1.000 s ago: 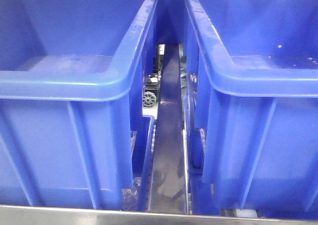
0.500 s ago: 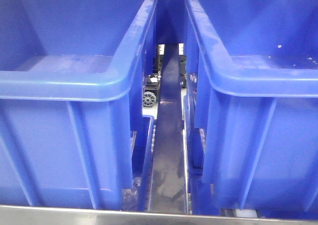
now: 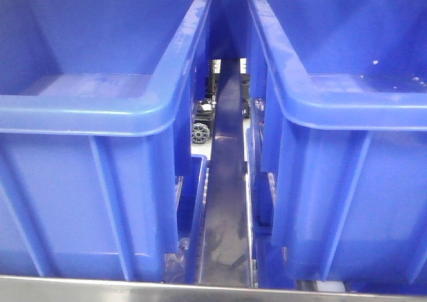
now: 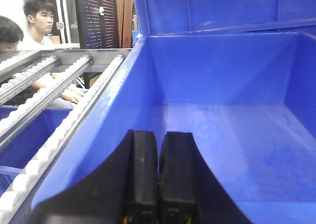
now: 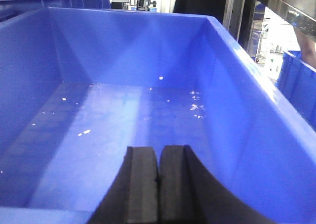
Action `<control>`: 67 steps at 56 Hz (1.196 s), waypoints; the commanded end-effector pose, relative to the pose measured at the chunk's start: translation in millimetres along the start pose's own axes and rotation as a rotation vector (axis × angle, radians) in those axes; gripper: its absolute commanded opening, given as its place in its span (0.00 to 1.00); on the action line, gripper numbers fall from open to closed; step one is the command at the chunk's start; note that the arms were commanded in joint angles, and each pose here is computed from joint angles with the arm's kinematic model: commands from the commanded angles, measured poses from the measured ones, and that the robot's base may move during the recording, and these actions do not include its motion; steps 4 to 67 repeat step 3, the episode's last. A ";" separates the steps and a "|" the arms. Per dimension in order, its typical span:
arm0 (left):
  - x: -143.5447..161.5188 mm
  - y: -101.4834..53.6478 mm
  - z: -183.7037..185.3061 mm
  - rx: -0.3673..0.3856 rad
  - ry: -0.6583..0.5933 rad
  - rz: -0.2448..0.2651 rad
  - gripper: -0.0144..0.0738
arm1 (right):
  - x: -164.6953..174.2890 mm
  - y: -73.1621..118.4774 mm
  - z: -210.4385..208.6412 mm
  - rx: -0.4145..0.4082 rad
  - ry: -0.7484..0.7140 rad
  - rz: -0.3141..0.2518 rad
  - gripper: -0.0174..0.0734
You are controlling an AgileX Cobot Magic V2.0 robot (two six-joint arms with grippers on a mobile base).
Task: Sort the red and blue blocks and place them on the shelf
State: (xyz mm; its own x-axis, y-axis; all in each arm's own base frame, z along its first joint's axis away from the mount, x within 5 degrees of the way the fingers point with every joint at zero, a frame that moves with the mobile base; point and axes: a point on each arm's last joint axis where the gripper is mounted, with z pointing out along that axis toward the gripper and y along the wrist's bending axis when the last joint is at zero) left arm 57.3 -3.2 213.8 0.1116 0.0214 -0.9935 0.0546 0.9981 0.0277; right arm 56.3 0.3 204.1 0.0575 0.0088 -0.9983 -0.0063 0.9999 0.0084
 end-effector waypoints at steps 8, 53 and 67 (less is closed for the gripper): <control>1.8 0.7 0.8 -0.011 -0.053 -0.001 0.25 | 0.5 -0.3 -0.5 0.005 -0.014 0.002 0.25; 1.8 0.7 0.8 -0.011 -0.053 -0.001 0.25 | 0.5 -0.3 -0.5 0.005 -0.014 0.002 0.25; 1.8 0.7 0.8 -0.011 -0.053 -0.001 0.25 | 0.5 -0.3 -0.5 0.005 -0.014 0.002 0.25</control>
